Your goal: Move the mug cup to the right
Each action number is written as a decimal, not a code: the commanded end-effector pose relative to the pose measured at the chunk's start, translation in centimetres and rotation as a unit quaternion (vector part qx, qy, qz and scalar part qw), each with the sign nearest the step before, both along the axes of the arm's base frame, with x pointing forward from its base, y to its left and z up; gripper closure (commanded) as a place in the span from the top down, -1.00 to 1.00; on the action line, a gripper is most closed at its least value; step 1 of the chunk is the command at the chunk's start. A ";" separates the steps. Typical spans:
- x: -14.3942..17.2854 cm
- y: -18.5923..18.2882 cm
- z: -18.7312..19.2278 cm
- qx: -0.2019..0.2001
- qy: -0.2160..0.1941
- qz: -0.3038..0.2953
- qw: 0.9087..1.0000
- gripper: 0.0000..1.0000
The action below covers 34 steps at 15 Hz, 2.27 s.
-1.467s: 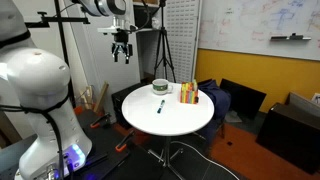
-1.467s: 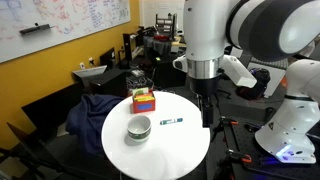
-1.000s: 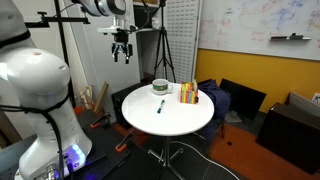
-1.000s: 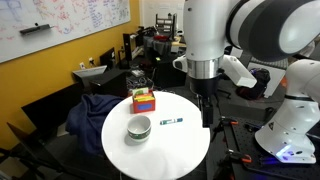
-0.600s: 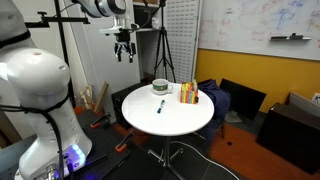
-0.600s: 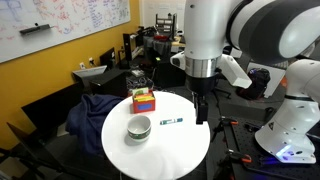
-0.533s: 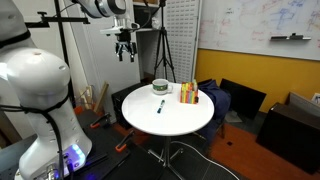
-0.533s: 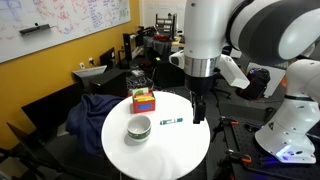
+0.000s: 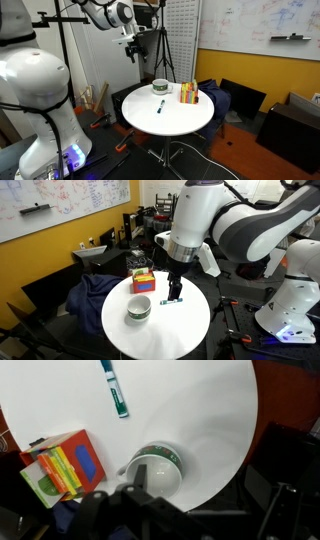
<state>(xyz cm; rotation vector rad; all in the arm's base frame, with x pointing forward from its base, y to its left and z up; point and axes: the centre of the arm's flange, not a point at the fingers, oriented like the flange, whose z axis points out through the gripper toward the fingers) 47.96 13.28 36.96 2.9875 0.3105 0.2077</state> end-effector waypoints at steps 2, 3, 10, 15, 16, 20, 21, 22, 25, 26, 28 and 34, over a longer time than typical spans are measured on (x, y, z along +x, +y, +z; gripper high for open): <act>2.7 -1.9 -1.3 -0.035 -0.021 0.032 0.999 1.00; 3.1 -2.5 -1.5 -0.043 -0.018 0.040 0.998 1.00; 5.4 -4.8 -2.3 -0.092 0.030 0.179 0.979 1.00; 7.5 -4.6 -3.2 -0.113 0.050 0.312 0.942 1.00; 7.9 -4.4 -3.3 -0.113 0.052 0.339 0.933 1.00; 9.4 -3.5 -4.3 -0.101 0.062 0.428 0.896 1.00; 9.7 -3.3 -4.8 -0.096 0.066 0.443 0.889 1.00; 9.9 -3.0 -5.3 -0.090 0.071 0.456 0.883 1.00; 10.2 -2.5 -7.1 -0.081 0.084 0.478 0.871 1.00; 10.3 -2.4 -7.6 -0.079 0.088 0.480 0.870 1.00; 9.2 -2.4 -7.7 -0.084 0.089 0.469 0.874 1.00; 9.5 -2.3 -8.5 -0.082 0.093 0.470 0.874 1.00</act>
